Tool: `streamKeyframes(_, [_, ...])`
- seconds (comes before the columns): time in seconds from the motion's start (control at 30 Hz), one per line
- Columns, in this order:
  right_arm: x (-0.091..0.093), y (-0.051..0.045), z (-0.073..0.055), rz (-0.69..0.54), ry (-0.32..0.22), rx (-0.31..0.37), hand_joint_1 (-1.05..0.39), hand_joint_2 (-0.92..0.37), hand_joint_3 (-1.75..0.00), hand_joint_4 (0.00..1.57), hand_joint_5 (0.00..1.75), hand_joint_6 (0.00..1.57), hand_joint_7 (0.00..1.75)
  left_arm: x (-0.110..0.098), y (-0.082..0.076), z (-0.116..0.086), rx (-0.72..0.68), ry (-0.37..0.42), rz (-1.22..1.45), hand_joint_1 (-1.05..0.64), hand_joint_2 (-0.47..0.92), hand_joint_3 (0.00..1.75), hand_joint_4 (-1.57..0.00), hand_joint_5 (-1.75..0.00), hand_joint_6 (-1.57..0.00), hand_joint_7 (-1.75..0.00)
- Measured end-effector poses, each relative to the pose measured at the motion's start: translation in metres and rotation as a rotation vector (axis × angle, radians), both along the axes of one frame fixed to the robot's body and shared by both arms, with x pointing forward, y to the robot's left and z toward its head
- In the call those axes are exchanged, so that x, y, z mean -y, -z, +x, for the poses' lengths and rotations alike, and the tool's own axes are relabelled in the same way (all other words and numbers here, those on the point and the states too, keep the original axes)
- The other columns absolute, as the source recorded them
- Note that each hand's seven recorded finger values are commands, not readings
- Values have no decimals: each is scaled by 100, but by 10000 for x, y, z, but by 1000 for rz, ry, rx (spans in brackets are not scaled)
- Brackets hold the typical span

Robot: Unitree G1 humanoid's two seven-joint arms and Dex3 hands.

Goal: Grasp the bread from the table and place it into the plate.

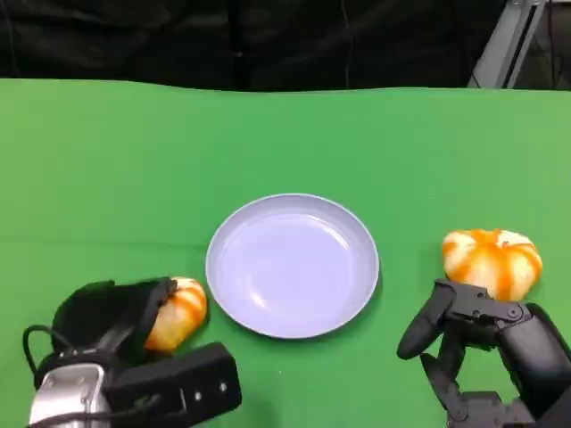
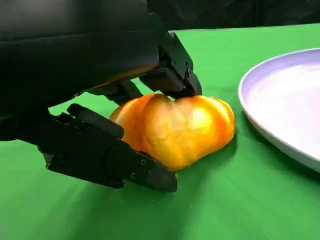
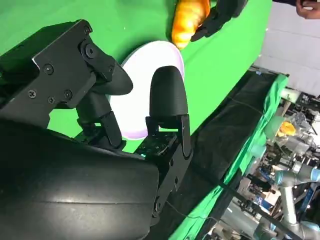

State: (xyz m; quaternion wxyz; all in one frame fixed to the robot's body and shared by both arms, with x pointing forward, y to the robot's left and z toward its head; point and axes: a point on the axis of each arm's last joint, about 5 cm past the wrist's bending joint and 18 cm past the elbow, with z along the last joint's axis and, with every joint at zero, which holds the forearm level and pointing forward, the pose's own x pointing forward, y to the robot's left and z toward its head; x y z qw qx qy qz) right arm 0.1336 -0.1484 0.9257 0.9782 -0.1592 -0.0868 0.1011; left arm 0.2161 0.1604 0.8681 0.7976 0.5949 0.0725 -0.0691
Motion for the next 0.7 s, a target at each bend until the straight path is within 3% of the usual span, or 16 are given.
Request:
streamKeyframes(0.07, [0,0,0,0,0,0,4,-38,-126,79,166,72,139,1,0,11,-3,-3,-5,-40,92,13,-58,-47,-68,-5])
streamKeyframes(0.1, [0,0,0,0,0,0,3,-38,-126,79,166,72,139,-1,0,14,-5,-3,-6,-28,91,21,-71,-108,-85,-47])
streamKeyframes(0.13, [-2,-1,1,0,-1,1,3,-38,-125,80,166,72,139,-7,14,4,30,-2,-28,-22,88,25,-78,-147,-86,-83])
streamKeyframes(0.2, [-4,0,0,1,-2,0,3,-39,-124,80,167,72,139,-49,63,-56,167,-20,-98,-21,86,12,-79,-169,-94,-76])
streamKeyframes(0.3, [-4,0,0,1,-2,0,3,-39,-124,80,167,72,139,-95,88,-112,315,-45,-186,-20,85,7,-80,-174,-97,-73])
streamKeyframes(0.33, [-5,-1,1,1,-3,1,3,-39,-124,80,167,72,139,-103,91,-112,331,-49,-195,-16,82,30,-79,-174,-91,-101])
streamKeyframes(0.37, [-7,-2,3,1,-4,2,3,-39,-124,80,167,72,139,-113,98,-115,340,-55,-205,-15,75,49,-79,-174,-86,-115])
streamKeyframes(0.4, [-7,-2,4,1,-4,2,3,-39,-125,80,167,72,139,-123,102,-117,346,-61,-219,-13,58,83,-80,-175,-85,-122])
streamKeyframes(0.47, [-6,0,5,4,-4,1,3,-39,-125,80,167,72,138,-137,101,-126,378,-74,-240,-12,47,106,-81,-175,-85,-126])
streamKeyframes(0.57, [-4,3,6,7,-5,1,4,-39,-125,80,166,72,139,-141,89,-154,440,-76,-258,-17,45,111,-80,-175,-83,-123])
streamKeyframes(0.7, [-3,10,6,6,-7,6,4,-39,-125,82,167,72,139,-137,71,-188,517,-63,-272,-17,42,118,-83,-175,-81,-136])
